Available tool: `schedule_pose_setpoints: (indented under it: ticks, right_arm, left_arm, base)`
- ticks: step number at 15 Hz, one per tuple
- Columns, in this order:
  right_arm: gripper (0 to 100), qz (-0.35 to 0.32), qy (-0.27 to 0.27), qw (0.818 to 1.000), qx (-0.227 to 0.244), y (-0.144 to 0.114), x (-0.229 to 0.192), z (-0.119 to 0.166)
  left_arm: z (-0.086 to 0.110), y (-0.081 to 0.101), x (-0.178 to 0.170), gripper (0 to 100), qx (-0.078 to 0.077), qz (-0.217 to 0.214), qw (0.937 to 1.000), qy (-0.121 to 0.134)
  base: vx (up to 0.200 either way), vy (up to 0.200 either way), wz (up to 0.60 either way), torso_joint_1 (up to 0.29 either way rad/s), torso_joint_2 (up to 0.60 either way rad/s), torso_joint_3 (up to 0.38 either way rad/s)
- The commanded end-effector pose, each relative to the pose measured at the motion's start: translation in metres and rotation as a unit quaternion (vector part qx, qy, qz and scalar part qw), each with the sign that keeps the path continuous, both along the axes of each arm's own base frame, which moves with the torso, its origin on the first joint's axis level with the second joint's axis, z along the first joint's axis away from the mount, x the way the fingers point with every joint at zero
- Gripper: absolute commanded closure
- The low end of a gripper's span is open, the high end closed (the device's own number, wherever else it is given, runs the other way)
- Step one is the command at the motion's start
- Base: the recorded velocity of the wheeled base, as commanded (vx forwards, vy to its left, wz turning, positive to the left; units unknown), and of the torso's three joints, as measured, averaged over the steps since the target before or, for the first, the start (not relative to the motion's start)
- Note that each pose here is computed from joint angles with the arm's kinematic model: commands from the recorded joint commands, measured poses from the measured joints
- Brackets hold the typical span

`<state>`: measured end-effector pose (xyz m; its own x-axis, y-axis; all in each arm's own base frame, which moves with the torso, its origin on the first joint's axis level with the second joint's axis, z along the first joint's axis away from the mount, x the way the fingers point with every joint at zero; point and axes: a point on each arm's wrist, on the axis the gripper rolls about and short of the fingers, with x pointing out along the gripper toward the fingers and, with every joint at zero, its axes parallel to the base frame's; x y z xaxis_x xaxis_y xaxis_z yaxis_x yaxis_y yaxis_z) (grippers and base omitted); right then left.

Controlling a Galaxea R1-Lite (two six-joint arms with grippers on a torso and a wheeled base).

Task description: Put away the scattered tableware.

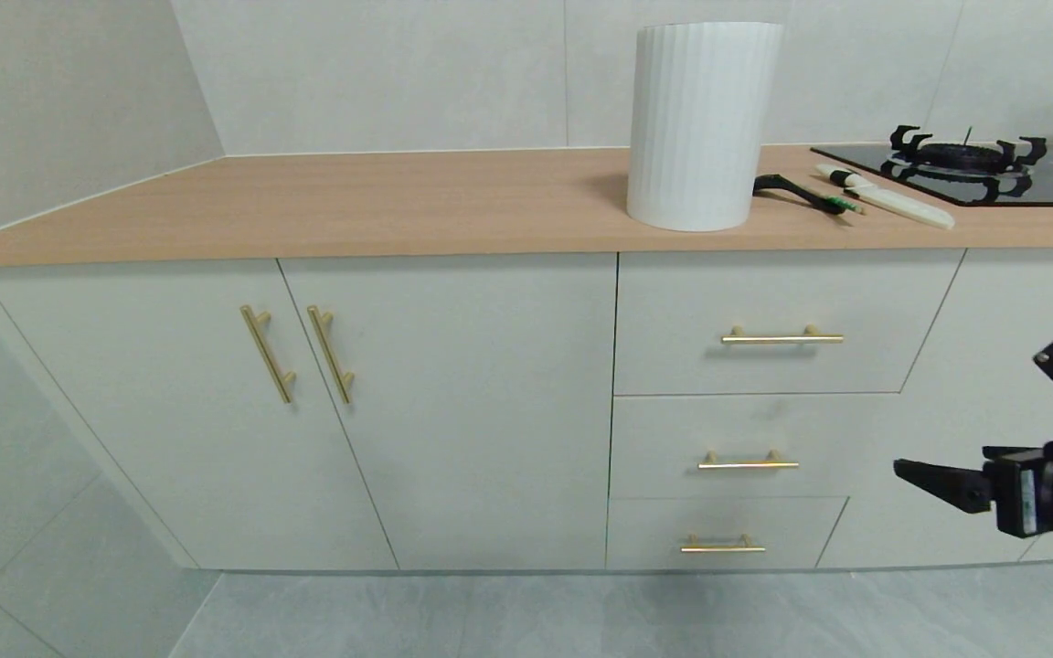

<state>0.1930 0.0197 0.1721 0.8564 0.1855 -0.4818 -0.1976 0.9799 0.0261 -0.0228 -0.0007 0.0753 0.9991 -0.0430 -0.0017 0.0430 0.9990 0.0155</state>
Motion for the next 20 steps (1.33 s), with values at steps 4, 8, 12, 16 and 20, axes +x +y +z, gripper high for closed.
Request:
schedule_pose_setpoints:
  ticks: [4, 8, 12, 16, 20]
  right_arm:
    - [0, 0.008, 0.084, 0.996, -0.017, 0.013, 0.107, -0.043]
    - [0, 0.015, 0.115, 0.993, -0.02, 0.022, 0.133, -0.09]
    - [0, -0.011, 0.089, 0.995, -0.034, 0.024, 0.162, -0.138]
    - [0, -0.028, 0.051, 0.998, -0.03, 0.027, 0.176, -0.162]
    - [0, -0.047, 0.047, 0.998, 0.011, 0.034, 0.191, -0.169]
  left_arm:
    - [0.0, 0.0, 0.0, 0, 0.0, 0.0, 1.0, 0.001]
    - [0.0, 0.0, 0.0, 0, 0.0, 0.0, 1.0, 0.001]
    - [0.0, 0.0, 0.0, 0, 0.0, 0.0, 1.0, 0.001]
    - [0.0, 0.0, 0.0, 0, 0.0, 0.0, 1.0, 0.001]
    - [0.0, 0.0, 0.0, 0, 0.0, 0.0, 1.0, 0.001]
  base:
    - [0.0, 0.0, 0.0, 0.0, 0.0, 0.0]
    - [0.0, 0.0, 0.0, 0.0, 0.0, 0.0]
    - [0.0, 0.0, 0.0, 0.0, 0.0, 0.0]
    - [0.0, 0.0, 0.0, 0.0, 0.0, 0.0]
    - [0.0, 0.0, 0.0, 0.0, 0.0, 0.0]
